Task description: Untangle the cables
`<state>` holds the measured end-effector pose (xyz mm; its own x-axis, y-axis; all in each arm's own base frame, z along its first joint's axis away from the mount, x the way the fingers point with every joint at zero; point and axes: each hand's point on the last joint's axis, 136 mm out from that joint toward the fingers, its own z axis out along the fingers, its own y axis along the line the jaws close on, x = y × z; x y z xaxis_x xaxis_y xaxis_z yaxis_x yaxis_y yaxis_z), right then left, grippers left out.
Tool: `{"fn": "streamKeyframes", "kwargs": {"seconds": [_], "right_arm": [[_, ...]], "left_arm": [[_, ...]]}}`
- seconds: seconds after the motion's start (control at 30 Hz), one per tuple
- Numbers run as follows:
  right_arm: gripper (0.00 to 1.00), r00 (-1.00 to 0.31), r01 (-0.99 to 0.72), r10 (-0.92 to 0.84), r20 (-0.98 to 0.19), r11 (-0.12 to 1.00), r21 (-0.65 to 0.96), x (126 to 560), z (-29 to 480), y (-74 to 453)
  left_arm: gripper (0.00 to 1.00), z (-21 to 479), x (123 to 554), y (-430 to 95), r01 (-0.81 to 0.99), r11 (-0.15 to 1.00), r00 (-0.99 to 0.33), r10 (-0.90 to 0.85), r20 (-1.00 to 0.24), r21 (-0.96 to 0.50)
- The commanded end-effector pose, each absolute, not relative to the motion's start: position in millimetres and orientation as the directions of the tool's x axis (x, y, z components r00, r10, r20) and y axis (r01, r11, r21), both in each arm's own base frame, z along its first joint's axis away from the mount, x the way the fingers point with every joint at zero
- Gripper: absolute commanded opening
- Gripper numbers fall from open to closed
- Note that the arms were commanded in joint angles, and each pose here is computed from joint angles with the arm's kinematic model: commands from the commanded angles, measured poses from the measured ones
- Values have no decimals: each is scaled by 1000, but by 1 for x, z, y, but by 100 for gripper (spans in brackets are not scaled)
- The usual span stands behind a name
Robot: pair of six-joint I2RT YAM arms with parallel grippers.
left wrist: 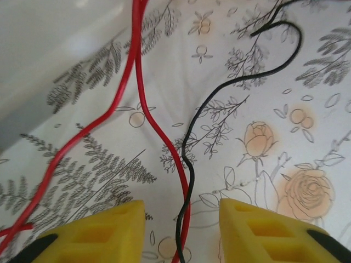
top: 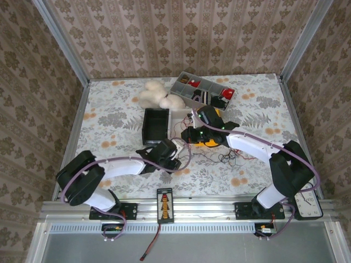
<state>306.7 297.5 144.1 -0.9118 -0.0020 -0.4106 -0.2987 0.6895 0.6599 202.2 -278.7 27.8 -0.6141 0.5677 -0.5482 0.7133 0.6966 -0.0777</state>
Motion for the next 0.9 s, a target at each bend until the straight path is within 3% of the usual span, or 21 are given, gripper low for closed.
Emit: {"fn": "streamKeyframes", "kwargs": {"seconds": [0.0, 0.2, 0.27, 0.47, 0.6, 0.87], "right_arm": [[3, -911, -277, 53, -408, 655, 703, 316, 162, 298], [1, -904, -208, 164, -394, 637, 742, 326, 177, 274], [0, -901, -184, 196, -387, 635, 750, 327, 180, 263], [0, -875, -118, 271, -401, 684, 720, 320, 187, 218], [0, -846, -64, 326, -423, 724, 686, 312, 192, 181], [0, -685, 87, 459, -566, 823, 562, 301, 218, 98]], "left_arm": [[33, 25, 208, -283, 718, 693, -609, 583, -538, -62], [12, 10, 215, -262, 651, 758, -663, 549, -509, -30], [10, 5, 216, -253, 615, 788, -696, 521, -495, -35], [11, 4, 216, -230, 528, 845, -753, 418, -508, -88], [19, 10, 217, -220, 494, 862, -764, 369, -529, -113], [23, 8, 222, -205, 432, 894, -788, 314, -530, -114]]}}
